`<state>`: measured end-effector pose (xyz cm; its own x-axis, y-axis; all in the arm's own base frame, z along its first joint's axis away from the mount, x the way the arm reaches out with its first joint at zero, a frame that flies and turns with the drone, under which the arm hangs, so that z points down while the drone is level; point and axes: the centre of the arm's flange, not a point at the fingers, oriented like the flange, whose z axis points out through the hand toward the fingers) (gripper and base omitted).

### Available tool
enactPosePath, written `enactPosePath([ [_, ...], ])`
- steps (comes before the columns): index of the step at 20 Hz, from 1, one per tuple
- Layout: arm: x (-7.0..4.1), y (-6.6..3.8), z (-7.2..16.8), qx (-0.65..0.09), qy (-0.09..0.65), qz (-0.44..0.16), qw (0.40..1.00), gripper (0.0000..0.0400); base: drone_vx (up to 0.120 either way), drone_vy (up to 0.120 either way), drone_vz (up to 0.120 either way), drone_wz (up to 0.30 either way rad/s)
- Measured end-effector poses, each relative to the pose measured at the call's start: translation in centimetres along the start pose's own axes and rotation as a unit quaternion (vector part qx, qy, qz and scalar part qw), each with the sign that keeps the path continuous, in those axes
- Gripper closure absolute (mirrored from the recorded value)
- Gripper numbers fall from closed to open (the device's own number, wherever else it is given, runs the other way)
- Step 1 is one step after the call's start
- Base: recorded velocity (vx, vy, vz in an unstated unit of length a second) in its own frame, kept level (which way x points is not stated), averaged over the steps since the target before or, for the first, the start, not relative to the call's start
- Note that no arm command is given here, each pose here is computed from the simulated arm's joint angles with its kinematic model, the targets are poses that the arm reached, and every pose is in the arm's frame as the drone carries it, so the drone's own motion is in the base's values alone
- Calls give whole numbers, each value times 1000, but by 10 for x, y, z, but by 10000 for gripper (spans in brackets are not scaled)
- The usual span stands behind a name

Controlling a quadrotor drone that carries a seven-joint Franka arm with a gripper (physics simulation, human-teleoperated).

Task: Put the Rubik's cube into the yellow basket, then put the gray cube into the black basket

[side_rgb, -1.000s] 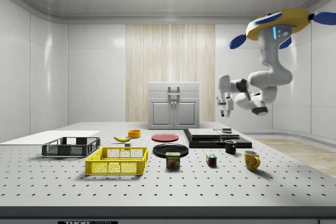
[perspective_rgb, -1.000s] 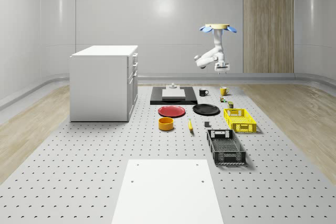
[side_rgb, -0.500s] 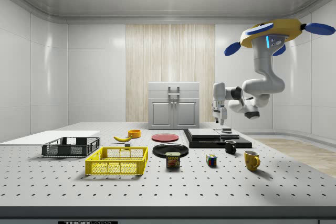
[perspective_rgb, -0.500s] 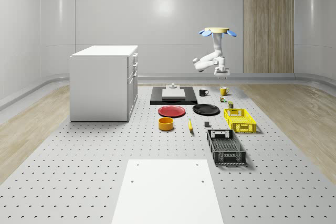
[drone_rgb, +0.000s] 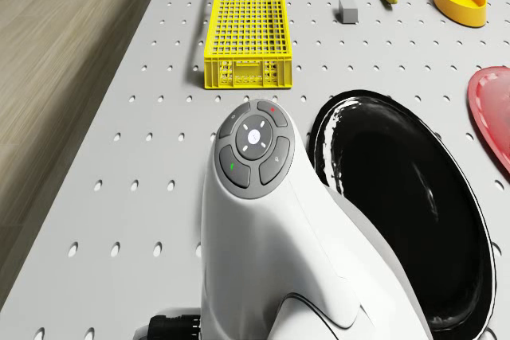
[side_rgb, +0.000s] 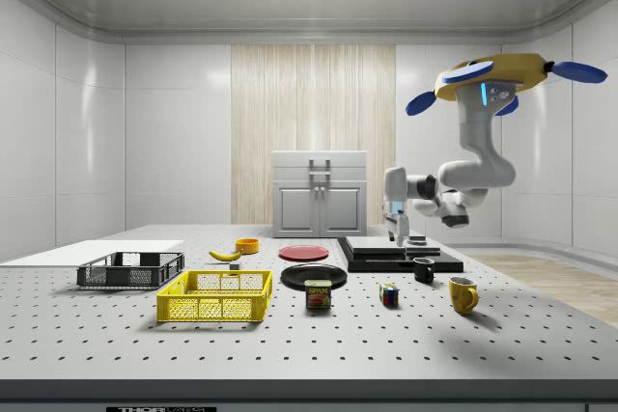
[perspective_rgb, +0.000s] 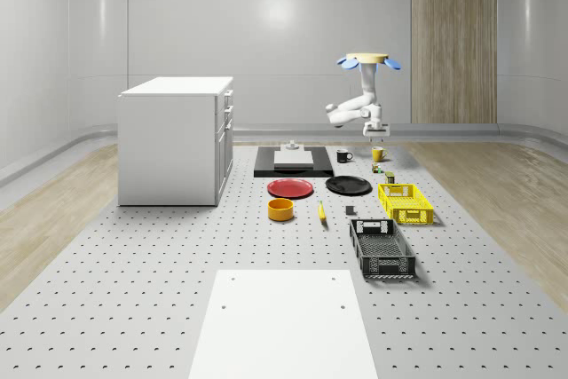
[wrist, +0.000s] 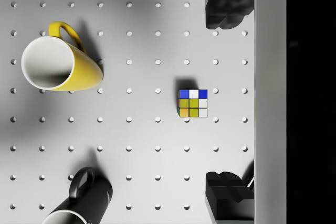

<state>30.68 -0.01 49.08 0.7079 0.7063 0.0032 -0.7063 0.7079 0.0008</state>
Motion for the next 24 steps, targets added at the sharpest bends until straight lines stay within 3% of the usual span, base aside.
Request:
enactPosePath([
  [8,0,0,0,0,0,0,1000,0,40,-20,-120,0],
  [24,0,0,0,0,1,0,1000,0,0,0,-120,0],
])
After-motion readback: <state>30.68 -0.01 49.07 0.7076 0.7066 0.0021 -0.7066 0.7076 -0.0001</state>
